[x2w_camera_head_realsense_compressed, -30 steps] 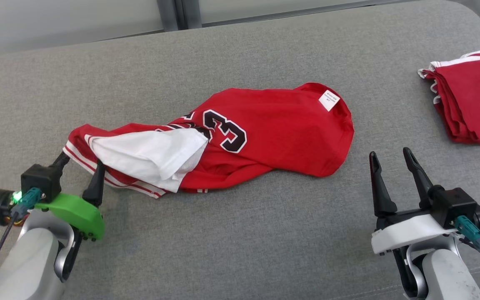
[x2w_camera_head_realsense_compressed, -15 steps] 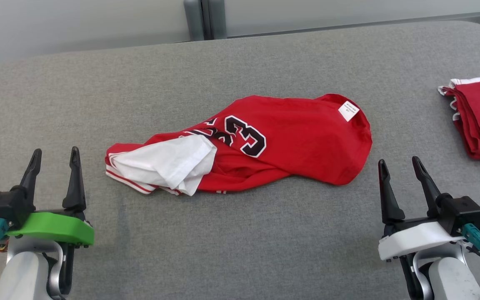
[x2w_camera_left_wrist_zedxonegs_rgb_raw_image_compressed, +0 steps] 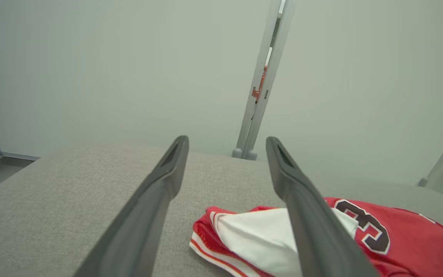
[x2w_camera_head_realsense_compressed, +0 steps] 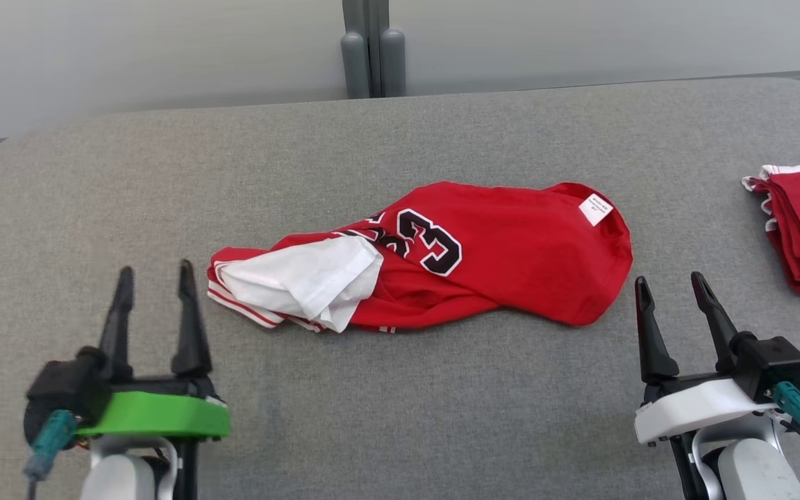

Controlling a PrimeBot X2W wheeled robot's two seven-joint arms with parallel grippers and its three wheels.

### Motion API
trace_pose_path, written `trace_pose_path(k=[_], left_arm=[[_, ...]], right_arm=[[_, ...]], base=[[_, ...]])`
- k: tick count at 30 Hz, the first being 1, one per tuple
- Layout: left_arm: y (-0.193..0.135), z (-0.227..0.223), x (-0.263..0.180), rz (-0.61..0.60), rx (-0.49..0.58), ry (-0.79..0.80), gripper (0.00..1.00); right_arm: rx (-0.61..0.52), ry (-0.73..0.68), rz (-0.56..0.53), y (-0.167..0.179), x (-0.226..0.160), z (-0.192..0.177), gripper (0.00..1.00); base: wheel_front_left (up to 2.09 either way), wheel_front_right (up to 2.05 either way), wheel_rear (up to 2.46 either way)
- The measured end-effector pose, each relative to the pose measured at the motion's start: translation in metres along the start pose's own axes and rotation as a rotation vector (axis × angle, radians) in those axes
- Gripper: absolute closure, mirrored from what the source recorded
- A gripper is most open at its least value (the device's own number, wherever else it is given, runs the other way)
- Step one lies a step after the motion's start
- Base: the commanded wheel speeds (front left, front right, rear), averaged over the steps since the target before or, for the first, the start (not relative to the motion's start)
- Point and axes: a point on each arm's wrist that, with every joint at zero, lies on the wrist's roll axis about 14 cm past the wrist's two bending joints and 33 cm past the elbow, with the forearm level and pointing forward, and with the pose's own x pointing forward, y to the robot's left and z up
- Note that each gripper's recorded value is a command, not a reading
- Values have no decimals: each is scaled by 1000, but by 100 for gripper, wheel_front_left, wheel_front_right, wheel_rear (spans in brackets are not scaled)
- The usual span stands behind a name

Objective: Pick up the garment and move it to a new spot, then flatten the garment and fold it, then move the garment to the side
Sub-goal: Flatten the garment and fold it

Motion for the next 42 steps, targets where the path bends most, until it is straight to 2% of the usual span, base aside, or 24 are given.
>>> trace_pose_path(k=[4,9,12,20,23,28,34,35,36,42], left_arm=[[-24,-27,-11,-67,3,86,0],[-27,-31,-11,-74,-7,100,0],[-27,-33,-10,-73,-8,103,0],[-24,-38,-10,-66,-6,117,0],[-24,-42,-12,-65,-8,128,0],[-15,-43,-15,-41,-6,134,0],[-8,-44,-14,-20,-1,137,0],[-6,-45,-14,-16,0,139,0],[-6,-45,-14,-15,0,140,0],[-1,-44,-15,-2,6,137,0]], right_arm=[[3,4,-3,-1,-5,0,0],[2,51,-6,-4,-13,-14,0],[19,138,-15,-6,-17,-38,0],[147,340,-3,5,15,-71,0],[152,414,18,13,21,-86,0],[187,471,65,33,28,-102,0],[194,444,130,52,49,-98,0],[196,426,142,56,54,-95,91],[192,411,151,57,58,-92,100],[181,220,147,47,78,-56,100]], base=[[0,0,0],[0,0,0],[0,0,0],[0,0,0],[0,0,0],[0,0,0],[0,0,0],[0,0,0],[0,0,0],[0,0,0]])
